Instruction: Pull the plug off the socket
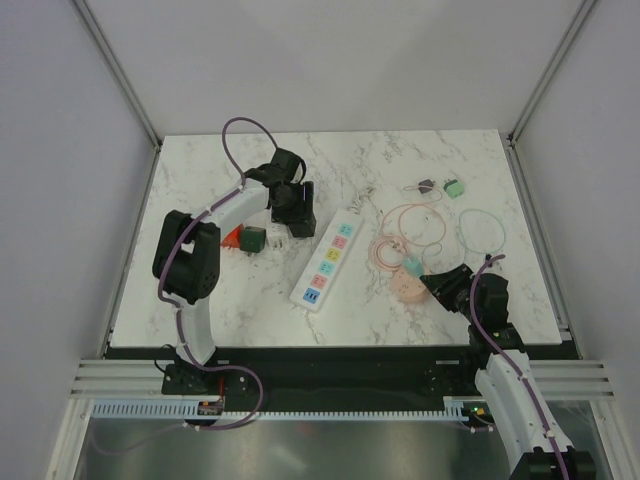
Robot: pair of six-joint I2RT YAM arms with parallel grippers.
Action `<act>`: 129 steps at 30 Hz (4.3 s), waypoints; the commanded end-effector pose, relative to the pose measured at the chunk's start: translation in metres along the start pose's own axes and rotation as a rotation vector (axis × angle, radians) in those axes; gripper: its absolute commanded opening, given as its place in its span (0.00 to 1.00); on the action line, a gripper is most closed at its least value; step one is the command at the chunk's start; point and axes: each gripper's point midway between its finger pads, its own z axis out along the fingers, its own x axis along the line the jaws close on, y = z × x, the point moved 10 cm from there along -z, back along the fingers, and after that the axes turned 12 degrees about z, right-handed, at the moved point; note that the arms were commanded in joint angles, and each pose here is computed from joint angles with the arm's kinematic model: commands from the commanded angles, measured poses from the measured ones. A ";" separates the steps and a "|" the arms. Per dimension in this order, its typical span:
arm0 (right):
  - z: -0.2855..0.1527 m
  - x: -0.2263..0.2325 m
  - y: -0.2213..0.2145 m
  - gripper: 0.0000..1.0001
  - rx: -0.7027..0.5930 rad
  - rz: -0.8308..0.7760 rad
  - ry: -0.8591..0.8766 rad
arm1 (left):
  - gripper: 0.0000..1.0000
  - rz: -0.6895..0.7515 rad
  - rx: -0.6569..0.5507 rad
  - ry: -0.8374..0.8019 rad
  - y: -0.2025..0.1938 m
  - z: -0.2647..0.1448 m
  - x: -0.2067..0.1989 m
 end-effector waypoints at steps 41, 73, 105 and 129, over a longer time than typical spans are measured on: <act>0.001 -0.031 -0.007 0.00 0.018 -0.028 -0.182 | 0.96 0.338 -0.355 -0.480 -0.053 -0.084 -0.145; 0.001 -0.030 -0.009 0.00 0.052 -0.037 -0.159 | 0.87 0.593 -0.305 -0.596 -0.038 0.007 -0.241; -0.002 -0.017 -0.012 0.38 0.145 -0.047 -0.087 | 0.02 0.510 -0.224 -0.664 -0.041 0.014 -0.249; -0.012 -0.005 -0.018 0.56 0.225 0.027 -0.018 | 0.02 0.497 -0.249 -0.670 -0.039 0.007 -0.250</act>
